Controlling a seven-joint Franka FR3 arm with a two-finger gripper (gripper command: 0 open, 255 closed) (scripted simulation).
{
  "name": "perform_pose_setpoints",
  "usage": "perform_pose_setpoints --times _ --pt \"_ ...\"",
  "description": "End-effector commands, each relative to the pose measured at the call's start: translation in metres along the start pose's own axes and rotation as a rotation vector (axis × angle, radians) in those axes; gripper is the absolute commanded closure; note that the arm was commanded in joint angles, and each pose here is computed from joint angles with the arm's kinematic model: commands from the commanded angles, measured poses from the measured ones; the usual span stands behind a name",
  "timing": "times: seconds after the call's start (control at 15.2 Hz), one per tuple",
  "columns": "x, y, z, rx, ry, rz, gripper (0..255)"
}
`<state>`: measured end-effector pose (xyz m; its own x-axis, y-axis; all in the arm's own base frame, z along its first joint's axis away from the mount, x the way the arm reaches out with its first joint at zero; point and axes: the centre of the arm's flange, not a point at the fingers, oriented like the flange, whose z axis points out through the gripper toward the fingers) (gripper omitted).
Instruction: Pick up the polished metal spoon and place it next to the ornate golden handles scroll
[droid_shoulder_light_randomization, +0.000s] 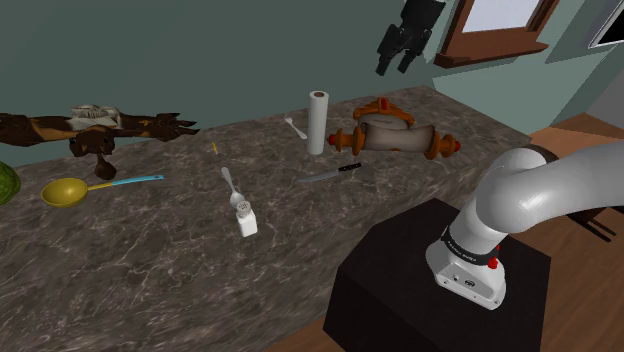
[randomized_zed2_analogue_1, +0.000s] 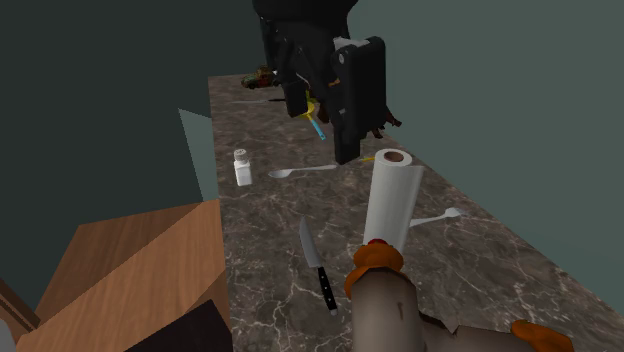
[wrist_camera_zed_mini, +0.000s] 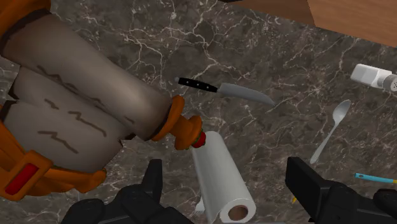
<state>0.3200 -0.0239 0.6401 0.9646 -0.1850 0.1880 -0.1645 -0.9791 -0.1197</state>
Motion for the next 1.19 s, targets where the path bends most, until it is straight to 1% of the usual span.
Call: perform_pose_setpoints --times 0.0,1.12 --pt "0.000 0.000 0.000 0.000 0.000 0.000 0" --pt "0.088 -0.152 0.149 0.012 -0.135 0.087 0"
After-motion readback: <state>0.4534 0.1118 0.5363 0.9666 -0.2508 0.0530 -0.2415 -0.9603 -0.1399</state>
